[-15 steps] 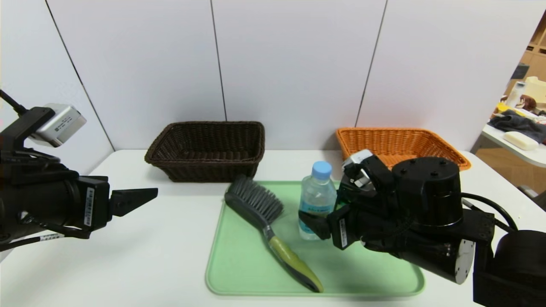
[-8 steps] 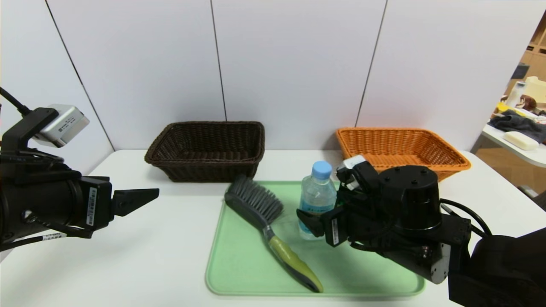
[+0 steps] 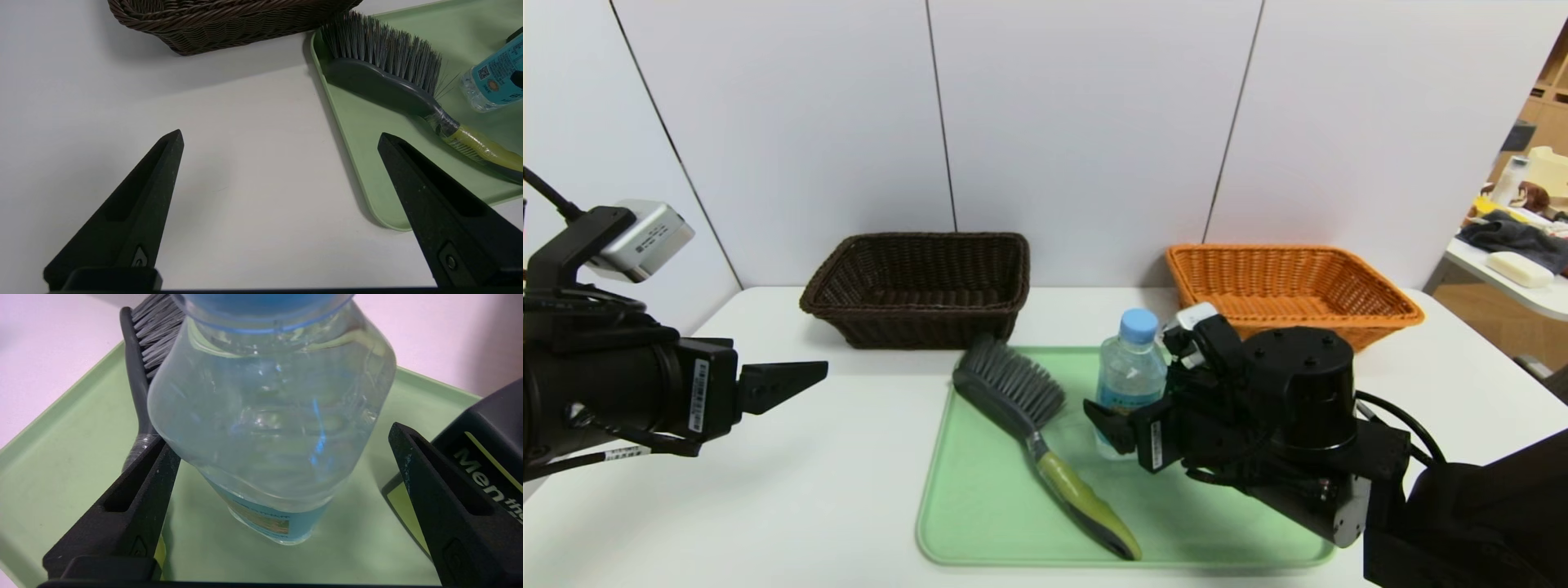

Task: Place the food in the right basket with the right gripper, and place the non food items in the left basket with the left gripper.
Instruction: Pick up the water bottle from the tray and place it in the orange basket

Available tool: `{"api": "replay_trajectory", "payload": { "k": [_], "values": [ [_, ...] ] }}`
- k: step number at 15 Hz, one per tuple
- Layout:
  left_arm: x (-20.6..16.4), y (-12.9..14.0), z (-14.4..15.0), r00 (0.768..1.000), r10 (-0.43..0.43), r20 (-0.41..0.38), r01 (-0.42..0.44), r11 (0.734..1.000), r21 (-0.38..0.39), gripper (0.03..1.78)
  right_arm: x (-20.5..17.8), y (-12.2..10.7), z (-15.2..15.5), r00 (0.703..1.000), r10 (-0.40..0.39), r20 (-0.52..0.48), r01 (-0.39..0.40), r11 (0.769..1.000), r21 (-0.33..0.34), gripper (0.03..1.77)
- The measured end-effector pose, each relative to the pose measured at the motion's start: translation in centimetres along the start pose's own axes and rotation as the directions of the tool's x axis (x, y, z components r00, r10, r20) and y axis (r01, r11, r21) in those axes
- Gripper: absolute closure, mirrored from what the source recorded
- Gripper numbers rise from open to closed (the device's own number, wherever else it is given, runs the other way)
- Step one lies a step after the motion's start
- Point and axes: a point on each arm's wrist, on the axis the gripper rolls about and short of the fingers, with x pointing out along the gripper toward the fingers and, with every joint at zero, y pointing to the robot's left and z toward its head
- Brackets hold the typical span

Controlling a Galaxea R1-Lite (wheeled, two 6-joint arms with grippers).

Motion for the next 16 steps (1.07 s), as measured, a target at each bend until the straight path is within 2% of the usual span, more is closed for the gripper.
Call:
{"api": "replay_trajectory", "payload": {
  "k": [4, 16],
  "values": [
    [0.0, -0.1, 0.0, 1.000, -0.004, -0.001, 0.004, 1.000, 0.002, 0.12, 1.1, -0.3, -0.1, 0.994, 0.012, 0.104, -0.014, 1.000, 0.017, 0.09],
    [0.0, -0.1, -0.2, 1.000, -0.007, -0.006, 0.007, 1.000, 0.003, 0.12, 2.4, -0.5, -1.7, 0.998, -0.002, 0.058, 0.001, 1.000, 0.014, 0.09]
  ]
}}
